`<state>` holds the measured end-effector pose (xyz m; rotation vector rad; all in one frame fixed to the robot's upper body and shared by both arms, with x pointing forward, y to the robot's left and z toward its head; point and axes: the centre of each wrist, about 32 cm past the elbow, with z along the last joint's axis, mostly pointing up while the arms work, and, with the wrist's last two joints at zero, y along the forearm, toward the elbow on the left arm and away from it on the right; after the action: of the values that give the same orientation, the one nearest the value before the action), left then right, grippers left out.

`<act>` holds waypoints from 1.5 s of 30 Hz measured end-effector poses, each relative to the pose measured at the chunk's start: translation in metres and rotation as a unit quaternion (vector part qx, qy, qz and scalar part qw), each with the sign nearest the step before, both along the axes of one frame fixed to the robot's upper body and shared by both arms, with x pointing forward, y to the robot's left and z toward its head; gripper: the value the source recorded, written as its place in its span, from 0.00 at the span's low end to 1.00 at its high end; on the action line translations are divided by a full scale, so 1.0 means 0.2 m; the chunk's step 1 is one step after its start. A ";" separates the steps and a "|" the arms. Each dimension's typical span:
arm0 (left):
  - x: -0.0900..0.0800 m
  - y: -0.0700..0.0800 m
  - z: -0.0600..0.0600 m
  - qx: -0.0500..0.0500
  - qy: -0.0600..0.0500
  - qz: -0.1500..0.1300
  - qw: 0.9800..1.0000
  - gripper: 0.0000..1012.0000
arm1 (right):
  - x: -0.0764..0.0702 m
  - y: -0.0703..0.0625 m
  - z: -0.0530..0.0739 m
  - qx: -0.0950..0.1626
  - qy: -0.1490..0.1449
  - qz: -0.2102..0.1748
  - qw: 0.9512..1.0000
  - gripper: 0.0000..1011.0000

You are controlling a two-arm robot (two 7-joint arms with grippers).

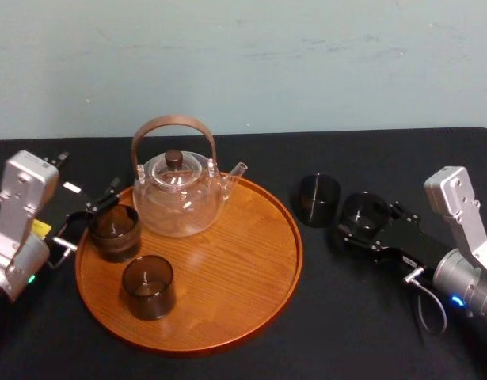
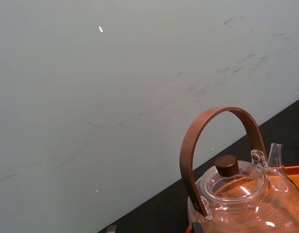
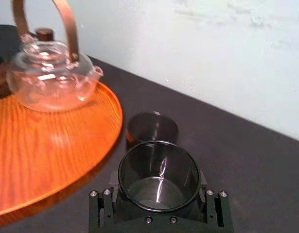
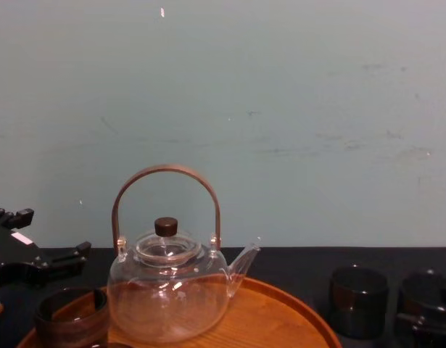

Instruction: Pick up the glass from the table and place it on the tray.

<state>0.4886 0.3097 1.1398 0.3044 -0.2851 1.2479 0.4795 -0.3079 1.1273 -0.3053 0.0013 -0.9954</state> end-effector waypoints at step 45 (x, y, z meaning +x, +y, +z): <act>0.00 0.00 0.00 0.000 0.000 0.000 1.000 0.99 | 0.00 0.41 -0.01 0.026 -0.006 0.146 0.989 0.90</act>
<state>0.4886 0.3097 1.1398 0.3045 -0.2850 1.2480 0.4801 -0.2264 1.1253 -0.2432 -0.0281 -0.7055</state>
